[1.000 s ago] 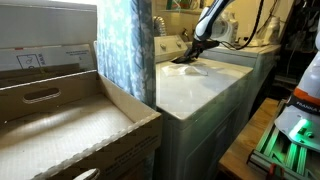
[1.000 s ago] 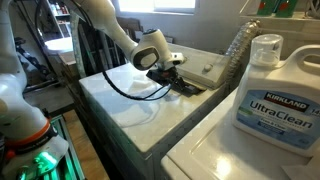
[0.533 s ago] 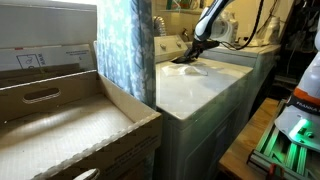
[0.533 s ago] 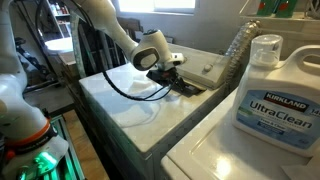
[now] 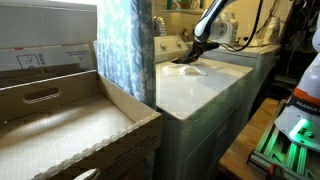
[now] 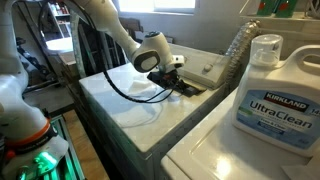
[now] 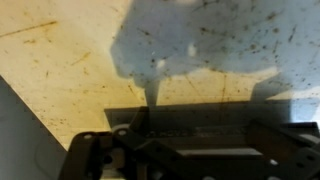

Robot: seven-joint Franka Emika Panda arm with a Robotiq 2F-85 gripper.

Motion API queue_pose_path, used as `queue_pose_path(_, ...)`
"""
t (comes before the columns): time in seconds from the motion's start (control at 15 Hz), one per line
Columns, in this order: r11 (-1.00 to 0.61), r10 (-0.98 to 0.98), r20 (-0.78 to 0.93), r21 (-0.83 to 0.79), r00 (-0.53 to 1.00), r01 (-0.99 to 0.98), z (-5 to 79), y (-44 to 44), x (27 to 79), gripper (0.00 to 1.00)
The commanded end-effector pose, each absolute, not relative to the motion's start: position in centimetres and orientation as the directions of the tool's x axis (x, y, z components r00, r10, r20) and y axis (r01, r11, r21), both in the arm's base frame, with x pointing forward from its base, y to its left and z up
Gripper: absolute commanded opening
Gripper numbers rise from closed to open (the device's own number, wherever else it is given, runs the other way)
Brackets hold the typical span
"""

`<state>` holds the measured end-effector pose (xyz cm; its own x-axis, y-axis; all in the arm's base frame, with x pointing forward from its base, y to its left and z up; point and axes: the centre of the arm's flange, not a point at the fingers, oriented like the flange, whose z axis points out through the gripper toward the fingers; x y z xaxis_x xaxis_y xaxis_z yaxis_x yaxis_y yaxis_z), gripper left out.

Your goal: Push the grey object into the detergent drawer of the washing machine on the left

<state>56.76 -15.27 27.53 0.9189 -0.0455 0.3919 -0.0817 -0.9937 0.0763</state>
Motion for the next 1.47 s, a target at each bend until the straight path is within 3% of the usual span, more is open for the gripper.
queue_pose_path(0.0, -0.995, -0.014, 0.458, 0.082, 0.889, -0.058, 26.8, -16.6, 60.0, 1.00)
queue_pose_path(1.4, -0.990, -0.082, 0.500, 0.060, 0.862, -0.129, 28.0, -18.0, 63.3, 1.00)
